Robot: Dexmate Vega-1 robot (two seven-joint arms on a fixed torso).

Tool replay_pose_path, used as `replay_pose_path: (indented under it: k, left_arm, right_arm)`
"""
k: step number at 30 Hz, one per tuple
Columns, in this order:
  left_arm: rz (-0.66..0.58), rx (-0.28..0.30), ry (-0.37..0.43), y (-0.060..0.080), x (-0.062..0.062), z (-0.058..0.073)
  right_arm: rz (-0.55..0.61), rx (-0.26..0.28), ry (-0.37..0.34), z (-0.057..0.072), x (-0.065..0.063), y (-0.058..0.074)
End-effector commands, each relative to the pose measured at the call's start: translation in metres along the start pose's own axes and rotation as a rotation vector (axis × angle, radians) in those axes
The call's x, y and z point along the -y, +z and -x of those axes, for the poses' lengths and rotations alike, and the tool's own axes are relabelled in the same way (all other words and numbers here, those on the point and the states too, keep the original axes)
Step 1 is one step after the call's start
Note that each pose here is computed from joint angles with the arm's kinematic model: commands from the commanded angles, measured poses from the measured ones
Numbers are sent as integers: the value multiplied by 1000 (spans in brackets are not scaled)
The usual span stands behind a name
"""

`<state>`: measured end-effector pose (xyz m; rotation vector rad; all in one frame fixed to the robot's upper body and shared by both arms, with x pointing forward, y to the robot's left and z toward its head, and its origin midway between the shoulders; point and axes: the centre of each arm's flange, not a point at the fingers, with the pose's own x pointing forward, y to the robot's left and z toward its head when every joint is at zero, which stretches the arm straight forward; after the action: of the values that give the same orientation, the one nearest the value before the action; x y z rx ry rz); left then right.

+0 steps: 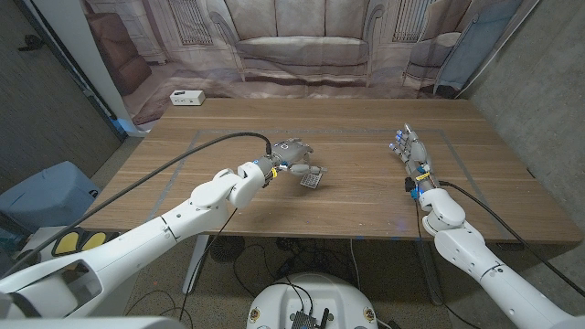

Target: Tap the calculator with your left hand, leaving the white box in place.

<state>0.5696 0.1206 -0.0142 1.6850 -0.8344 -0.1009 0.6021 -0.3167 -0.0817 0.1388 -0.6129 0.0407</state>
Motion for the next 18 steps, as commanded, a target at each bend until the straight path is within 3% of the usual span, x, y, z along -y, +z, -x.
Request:
replay_pose_path:
  k: [1, 18]
  left_arm:
    - [-21, -4, 32, 0, -12, 6]
    - [-25, -13, 43, 3, -17, 8]
  right_arm:
    - [-2, 3, 6, 1, 1, 1]
    - [2, 4, 5, 3, 3, 4]
